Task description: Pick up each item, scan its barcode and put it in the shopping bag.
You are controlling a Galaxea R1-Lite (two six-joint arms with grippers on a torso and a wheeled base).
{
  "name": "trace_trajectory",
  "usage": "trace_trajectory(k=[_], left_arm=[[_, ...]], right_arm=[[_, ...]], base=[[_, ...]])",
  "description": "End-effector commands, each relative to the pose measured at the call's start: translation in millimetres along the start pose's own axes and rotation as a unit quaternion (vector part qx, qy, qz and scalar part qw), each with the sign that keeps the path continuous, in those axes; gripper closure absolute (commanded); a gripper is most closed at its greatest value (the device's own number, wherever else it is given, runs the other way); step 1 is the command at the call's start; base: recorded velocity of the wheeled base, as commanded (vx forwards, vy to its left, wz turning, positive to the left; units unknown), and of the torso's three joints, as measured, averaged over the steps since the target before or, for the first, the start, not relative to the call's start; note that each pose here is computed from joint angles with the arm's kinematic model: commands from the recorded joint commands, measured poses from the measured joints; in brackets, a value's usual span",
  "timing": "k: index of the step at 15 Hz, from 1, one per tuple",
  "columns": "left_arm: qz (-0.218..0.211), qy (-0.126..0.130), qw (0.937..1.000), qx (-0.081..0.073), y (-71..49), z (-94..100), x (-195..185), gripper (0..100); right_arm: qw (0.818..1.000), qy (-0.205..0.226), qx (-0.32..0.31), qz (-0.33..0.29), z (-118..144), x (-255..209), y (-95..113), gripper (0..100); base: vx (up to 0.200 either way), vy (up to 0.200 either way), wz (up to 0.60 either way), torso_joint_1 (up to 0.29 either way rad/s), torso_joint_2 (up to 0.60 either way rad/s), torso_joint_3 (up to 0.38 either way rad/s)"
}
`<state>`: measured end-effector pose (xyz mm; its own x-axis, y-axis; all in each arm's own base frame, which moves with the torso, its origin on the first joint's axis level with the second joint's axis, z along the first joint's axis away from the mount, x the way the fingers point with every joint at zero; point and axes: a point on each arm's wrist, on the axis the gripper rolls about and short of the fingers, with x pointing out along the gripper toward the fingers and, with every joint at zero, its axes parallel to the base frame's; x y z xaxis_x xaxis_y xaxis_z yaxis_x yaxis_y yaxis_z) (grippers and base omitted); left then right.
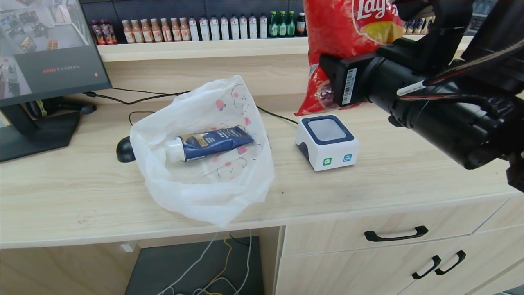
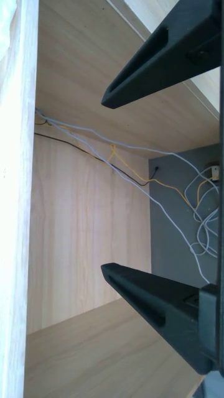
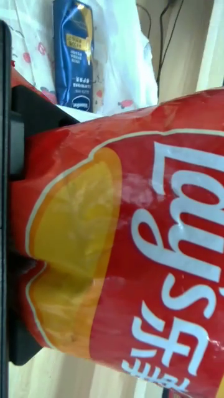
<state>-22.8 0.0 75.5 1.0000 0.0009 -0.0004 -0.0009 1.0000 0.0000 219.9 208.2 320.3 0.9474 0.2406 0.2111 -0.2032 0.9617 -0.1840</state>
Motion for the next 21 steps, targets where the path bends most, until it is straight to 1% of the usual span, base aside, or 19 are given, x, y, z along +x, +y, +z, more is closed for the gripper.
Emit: trace_trajectory(k=[1,3,5,7,10,15,17,19,21], left_arm=[[0.000,0.000,1.0000,0.000,0.0,0.0,0.0,0],[0.000,0.000,1.0000,0.000,0.0,0.0,0.0,0],[0.000,0.000,1.0000,0.000,0.0,0.0,0.0,0],[0.000,0.000,1.0000,0.000,0.0,0.0,0.0,0],[0.000,0.000,1.0000,0.000,0.0,0.0,0.0,0],[0.000,0.000,1.0000,0.000,0.0,0.0,0.0,0],[0.000,0.000,1.0000,0.000,0.0,0.0,0.0,0],[0.000,0.000,1.0000,0.000,0.0,0.0,0.0,0],[0.000,0.000,1.0000,0.000,0.0,0.0,0.0,0]], right_arm=[[1.000,0.019,0.000,-0.016,-2.2,3.2,3.0,100],[0.999,0.034,-0.008,-0.019,2.4,3.2,1.1,100],[0.998,0.063,-0.027,-0.011,8.8,0.7,-3.2,100],[0.996,0.081,-0.037,-0.015,13.1,1.6,-5.5,100],[0.990,0.127,-0.055,-0.023,4.2,0.0,-7.1,100],[0.987,0.147,-0.057,-0.027,-4.0,1.7,-9.6,100],[0.984,0.169,-0.057,-0.023,-12.8,-2.7,-9.3,100],[0.981,0.185,-0.051,-0.022,-23.1,-4.3,-7.5,100],[0.979,0.195,-0.052,-0.026,-30.9,-3.0,-10.6,100]], base=[[0.000,0.000,0.00,0.000,0.00,0.000],[0.000,0.000,0.00,0.000,0.00,0.000],[0.000,0.000,0.00,0.000,0.00,0.000],[0.000,0.000,0.00,0.000,0.00,0.000],[0.000,0.000,0.00,0.000,0.00,0.000],[0.000,0.000,0.00,0.000,0.00,0.000],[0.000,0.000,0.00,0.000,0.00,0.000],[0.000,0.000,0.00,0.000,0.00,0.000],[0.000,0.000,0.00,0.000,0.00,0.000]])
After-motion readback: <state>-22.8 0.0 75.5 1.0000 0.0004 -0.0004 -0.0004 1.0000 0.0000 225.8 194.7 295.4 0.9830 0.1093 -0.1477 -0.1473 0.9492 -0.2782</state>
